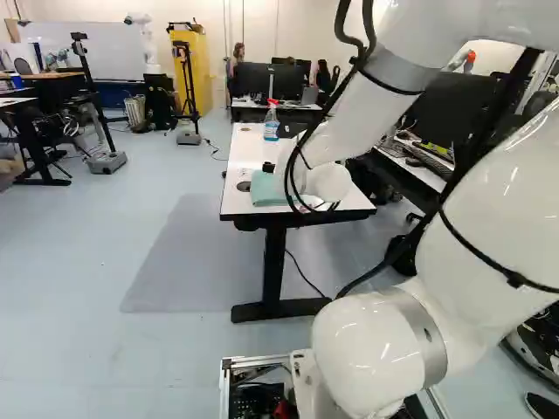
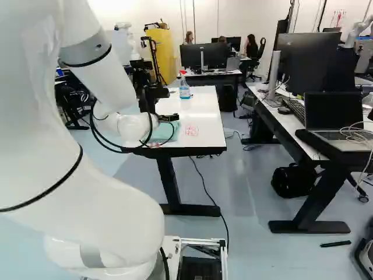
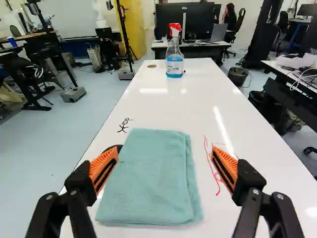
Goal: Clean the table with the green towel
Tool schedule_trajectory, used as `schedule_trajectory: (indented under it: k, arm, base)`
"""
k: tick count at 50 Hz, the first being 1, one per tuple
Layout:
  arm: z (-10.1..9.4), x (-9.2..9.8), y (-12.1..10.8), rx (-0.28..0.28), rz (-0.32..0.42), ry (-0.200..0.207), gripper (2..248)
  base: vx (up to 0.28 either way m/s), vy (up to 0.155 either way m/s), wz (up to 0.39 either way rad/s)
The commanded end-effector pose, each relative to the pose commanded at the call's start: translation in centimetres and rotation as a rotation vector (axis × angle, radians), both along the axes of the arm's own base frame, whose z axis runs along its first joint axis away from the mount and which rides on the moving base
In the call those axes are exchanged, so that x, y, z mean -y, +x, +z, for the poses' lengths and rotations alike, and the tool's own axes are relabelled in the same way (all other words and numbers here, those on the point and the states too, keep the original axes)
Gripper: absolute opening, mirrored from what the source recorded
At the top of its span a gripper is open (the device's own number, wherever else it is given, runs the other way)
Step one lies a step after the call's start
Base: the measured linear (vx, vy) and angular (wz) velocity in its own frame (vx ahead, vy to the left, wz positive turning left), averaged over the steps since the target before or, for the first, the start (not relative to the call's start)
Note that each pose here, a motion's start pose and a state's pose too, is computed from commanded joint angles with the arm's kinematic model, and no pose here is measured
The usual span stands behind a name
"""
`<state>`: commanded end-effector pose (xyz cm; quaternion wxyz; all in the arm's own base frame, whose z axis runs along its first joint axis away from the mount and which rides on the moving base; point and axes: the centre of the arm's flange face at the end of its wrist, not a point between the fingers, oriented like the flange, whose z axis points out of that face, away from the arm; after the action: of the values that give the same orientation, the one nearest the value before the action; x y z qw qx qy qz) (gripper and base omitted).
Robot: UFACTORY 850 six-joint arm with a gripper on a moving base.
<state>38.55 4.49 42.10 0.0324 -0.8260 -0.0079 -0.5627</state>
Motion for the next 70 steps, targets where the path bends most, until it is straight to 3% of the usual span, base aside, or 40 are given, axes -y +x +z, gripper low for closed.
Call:
schedule_trajectory:
  k: [18, 51, 70]
  arm:
    - [0.9, -1.4, 2.8, -0.092, -0.019, 0.035, 247]
    - [-1.3, -4.3, 8.1, -0.386, -0.049, 0.098, 247]
    - [-1.4, -5.6, 11.9, -0.372, -0.036, 0.098, 247]
  base:
    - [0.000, 0.000, 0.000]
    - [0.000, 0.000, 0.000]
    - [0.000, 0.000, 0.000]
